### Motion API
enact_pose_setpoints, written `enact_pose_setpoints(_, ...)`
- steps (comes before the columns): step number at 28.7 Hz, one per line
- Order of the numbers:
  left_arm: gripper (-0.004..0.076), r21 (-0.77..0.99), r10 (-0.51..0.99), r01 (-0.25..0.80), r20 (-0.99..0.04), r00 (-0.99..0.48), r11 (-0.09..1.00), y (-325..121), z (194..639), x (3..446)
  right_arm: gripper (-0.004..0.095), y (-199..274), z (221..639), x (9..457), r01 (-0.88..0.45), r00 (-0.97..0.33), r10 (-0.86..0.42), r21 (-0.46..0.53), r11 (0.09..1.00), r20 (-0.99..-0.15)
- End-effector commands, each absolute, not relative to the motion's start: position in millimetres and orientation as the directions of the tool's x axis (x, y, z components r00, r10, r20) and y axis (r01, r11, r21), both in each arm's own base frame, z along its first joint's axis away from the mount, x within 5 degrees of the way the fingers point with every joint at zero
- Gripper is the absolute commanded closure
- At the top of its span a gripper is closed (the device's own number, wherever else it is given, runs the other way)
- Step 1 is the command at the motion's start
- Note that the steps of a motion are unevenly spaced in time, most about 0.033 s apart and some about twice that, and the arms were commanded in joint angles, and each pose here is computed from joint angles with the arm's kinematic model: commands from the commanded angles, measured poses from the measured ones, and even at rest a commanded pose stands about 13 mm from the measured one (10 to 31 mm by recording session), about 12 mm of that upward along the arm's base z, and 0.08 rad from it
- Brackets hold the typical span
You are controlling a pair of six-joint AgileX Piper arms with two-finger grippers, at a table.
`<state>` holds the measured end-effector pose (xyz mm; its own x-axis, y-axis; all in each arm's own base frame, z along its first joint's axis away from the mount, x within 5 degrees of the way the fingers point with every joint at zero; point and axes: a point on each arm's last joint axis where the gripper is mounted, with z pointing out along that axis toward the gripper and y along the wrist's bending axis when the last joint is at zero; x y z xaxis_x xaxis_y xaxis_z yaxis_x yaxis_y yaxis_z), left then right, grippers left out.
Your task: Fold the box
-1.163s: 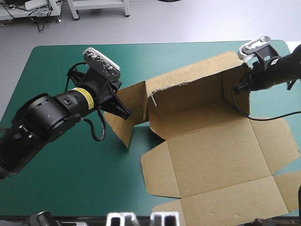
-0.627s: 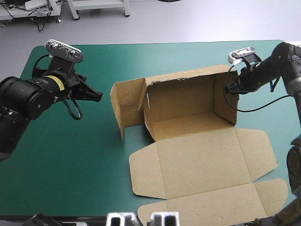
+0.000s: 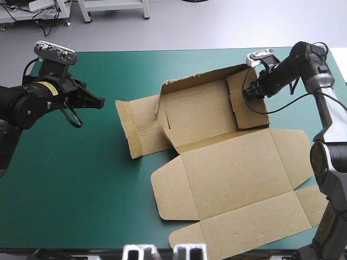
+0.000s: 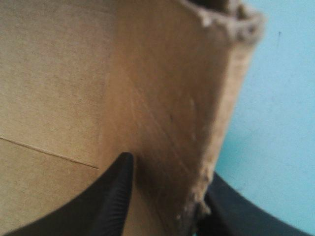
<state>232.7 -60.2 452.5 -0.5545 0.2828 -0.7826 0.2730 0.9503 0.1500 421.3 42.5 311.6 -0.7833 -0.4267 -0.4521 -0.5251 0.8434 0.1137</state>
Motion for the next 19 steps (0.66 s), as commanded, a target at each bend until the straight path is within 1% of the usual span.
enact_pose_setpoints(1,0.0708,0.153,0.261,0.260,-0.849,-0.460,0.953,-59,472,228,0.0236,45,364,406,-0.502,-0.751,-0.370,0.108,0.858,-0.547)
enact_pose_setpoints(2,0.0708,0.153,0.261,0.260,-0.850,-0.458,0.953,-59,472,228,0.0172,45,375,404,-0.491,-0.741,-0.356,0.099,0.865,-0.569)
enact_pose_setpoints(3,0.0709,0.159,0.265,0.257,-0.851,-0.453,0.953,-58,472,228,0.0150,44,386,400,-0.493,-0.721,-0.360,0.073,0.867,-0.592)
enact_pose_setpoints(6,0.0709,0.188,0.284,0.248,-0.850,-0.444,0.950,-56,473,229,0.0156,41,407,389,-0.488,-0.688,-0.368,0.024,0.873,-0.626)
enact_pose_setpoints(9,0.0709,0.188,0.283,0.248,-0.852,-0.440,0.950,-57,473,229,0.0156,38,421,379,-0.477,-0.669,-0.375,-0.016,0.879,-0.642)
enact_pose_setpoints(13,0.0709,0.179,0.273,0.249,-0.865,-0.421,0.952,-58,475,230,0.0156,38,424,376,-0.472,-0.665,-0.374,-0.024,0.881,-0.646)
enact_pose_setpoints(19,0.0709,0.175,0.268,0.249,-0.871,-0.413,0.953,-58,476,230,0.0156,38,400,394,-0.446,-0.722,-0.347,0.021,0.895,-0.598)
